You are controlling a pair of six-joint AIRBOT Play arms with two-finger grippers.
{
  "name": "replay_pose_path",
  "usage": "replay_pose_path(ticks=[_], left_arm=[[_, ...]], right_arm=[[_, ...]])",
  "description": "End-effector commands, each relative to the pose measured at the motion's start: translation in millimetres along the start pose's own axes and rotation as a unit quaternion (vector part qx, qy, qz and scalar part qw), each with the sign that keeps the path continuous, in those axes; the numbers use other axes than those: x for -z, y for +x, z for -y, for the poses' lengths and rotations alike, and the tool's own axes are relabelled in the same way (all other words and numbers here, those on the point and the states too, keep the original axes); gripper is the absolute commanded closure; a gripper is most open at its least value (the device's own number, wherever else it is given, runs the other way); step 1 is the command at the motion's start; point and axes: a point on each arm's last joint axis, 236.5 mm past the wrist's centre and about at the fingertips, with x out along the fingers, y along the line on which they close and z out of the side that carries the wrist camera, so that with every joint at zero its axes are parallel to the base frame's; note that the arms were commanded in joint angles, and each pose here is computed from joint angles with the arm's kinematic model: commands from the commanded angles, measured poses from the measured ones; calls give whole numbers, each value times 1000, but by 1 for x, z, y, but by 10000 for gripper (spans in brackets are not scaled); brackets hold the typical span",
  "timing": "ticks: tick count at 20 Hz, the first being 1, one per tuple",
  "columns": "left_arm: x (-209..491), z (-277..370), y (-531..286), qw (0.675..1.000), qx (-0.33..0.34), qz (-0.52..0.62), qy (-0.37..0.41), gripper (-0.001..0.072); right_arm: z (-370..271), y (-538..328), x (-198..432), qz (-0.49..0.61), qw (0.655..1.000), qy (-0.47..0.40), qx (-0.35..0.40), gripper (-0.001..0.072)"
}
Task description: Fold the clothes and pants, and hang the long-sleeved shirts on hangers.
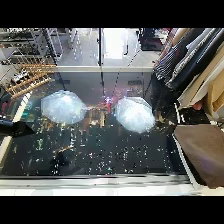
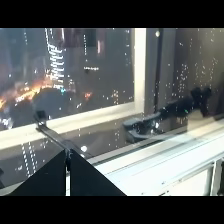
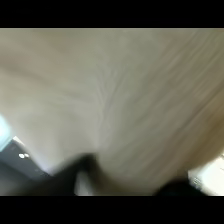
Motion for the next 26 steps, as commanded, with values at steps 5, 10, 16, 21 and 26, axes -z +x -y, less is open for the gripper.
replay_pose_path(ticks=[5,10,16,21,26], left_arm=[[7,-20,-7,998,-50,-16,-36,693],[13,-102,-67,954,-273,1,-126,689],[-103,-43,-116,930,-185,302,-97,684],[-115,-30,-118,928,-153,326,-99,684],[-115,-30,-118,928,-153,326,-99,684]], right_arm=[[-20,-81,-28,73,993,92,0,134],[-195,-103,-23,111,971,-175,-121,153],[-269,54,147,-86,882,-456,-82,514],[-332,108,172,78,787,-607,-80,693],[-420,67,147,256,745,-585,-192,313]])
